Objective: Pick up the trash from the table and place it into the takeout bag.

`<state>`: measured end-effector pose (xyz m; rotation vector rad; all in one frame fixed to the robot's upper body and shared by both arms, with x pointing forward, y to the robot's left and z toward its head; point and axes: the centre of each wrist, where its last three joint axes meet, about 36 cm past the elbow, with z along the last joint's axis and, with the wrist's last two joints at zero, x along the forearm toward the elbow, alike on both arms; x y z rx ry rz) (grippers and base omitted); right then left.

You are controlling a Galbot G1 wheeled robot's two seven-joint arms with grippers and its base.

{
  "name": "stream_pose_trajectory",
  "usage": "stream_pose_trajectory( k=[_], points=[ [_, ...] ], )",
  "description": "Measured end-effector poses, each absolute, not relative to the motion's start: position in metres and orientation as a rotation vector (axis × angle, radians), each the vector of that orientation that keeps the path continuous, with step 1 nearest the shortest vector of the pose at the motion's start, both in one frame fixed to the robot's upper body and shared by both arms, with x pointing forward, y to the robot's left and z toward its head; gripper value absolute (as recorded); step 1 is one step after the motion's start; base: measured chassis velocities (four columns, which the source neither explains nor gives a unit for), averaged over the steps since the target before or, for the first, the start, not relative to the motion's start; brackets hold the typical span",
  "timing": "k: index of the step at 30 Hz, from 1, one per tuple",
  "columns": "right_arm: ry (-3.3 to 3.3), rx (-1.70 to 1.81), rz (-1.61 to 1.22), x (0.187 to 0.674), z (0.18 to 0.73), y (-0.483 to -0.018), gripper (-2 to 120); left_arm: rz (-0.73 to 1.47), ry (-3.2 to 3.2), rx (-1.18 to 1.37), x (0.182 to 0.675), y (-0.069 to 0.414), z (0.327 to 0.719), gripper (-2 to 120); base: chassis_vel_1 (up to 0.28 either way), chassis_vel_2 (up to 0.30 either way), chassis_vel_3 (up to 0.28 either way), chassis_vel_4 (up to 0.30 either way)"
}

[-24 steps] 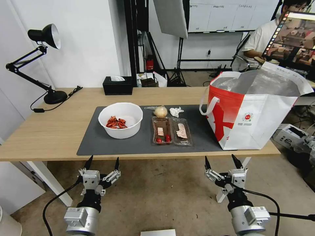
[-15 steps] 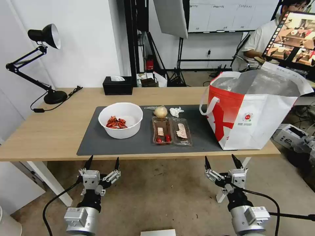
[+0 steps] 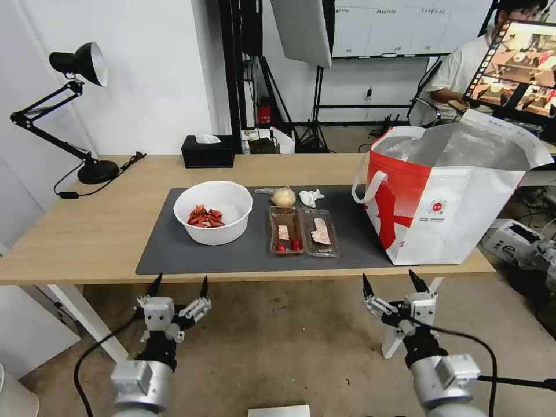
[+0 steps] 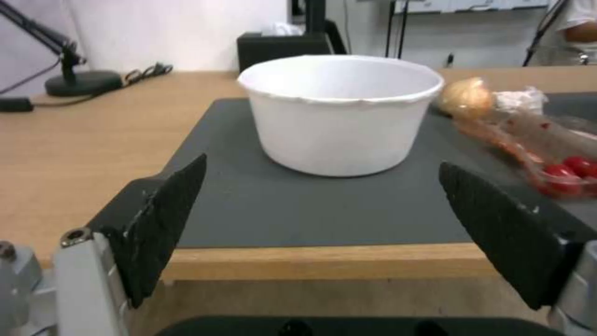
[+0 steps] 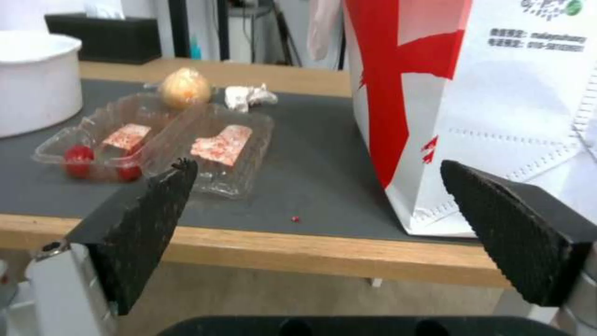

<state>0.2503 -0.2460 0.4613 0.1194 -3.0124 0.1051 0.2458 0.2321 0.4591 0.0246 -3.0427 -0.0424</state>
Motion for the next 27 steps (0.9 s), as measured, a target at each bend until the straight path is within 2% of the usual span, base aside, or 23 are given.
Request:
stream_pose_trajectory(
  k=[11, 16, 27],
  points=[
    [-2.839, 0.235, 0.169, 0.279, 0.51, -0.27, 100, 0.046, -2.95, 0.075, 0.266, 0.244, 0.504, 100, 0.0, 0.0, 0.0, 0.0],
    [-2.829, 0.309, 0.135, 0.29, 0.52, -0.274, 100, 0.035, -2.941, 0.063, 0.265, 0.244, 0.504, 100, 0.0, 0.0, 0.0, 0.0],
    [-2.901, 0.351, 0.06, 0.294, 0.507, -0.276, 100, -0.016, -2.928, 0.042, 0.26, 0.244, 0.497, 100, 0.0, 0.0, 0.0, 0.0]
  ],
)
